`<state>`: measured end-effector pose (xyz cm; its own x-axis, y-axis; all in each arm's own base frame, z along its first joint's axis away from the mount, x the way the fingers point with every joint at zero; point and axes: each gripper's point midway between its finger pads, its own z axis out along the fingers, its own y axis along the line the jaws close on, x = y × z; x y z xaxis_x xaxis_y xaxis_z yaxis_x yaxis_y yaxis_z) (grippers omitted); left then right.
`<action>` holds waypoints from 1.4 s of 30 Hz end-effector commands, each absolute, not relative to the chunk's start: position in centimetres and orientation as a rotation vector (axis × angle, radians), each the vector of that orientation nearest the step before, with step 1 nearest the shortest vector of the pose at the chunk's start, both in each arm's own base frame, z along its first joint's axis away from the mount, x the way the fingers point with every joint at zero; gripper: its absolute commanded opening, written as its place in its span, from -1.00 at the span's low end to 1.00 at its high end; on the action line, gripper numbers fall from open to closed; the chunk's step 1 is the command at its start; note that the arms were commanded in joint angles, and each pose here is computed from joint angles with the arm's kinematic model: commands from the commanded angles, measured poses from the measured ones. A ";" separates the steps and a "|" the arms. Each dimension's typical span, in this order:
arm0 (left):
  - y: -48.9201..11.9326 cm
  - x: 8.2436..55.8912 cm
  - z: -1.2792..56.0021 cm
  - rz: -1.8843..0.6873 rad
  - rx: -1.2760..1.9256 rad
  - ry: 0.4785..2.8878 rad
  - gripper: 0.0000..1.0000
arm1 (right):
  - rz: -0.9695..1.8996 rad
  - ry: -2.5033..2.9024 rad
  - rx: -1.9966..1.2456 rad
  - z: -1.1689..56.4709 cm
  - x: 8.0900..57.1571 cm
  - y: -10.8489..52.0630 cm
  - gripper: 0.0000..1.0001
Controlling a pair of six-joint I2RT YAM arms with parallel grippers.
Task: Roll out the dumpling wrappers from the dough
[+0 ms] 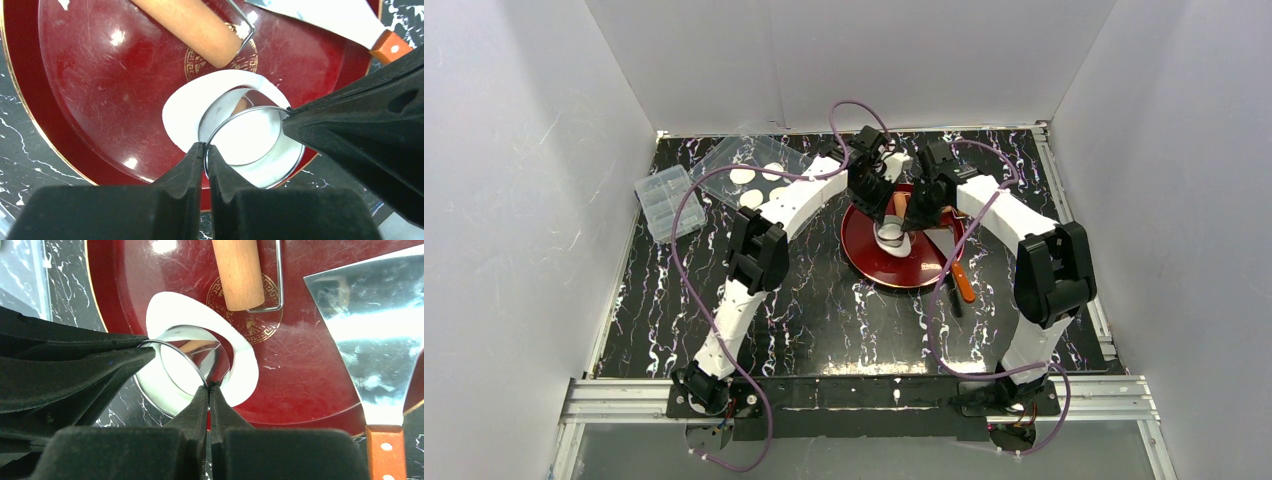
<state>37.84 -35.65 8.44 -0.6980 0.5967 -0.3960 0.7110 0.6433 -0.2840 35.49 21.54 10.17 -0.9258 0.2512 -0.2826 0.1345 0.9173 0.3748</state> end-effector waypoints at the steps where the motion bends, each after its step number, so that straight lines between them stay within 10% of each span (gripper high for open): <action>1: -35.5 35.8 12.4 -0.666 1.097 2.564 -1.00 | 0.516 2.545 0.298 15.4 38.8 20.4 -0.97; 28: -32.2 31.6 0.4 -0.466 1.195 2.808 -1.00 | 0.379 2.725 0.277 4.9 36.2 19.9 -0.97; 35: -32.3 31.8 1.5 -0.468 1.176 2.792 -1.00 | 0.371 2.719 0.216 5.1 36.7 22.1 -0.44; 42: -32.2 31.7 1.3 -0.459 1.167 2.804 -1.00 | 0.221 2.733 0.254 3.7 35.9 19.9 -0.97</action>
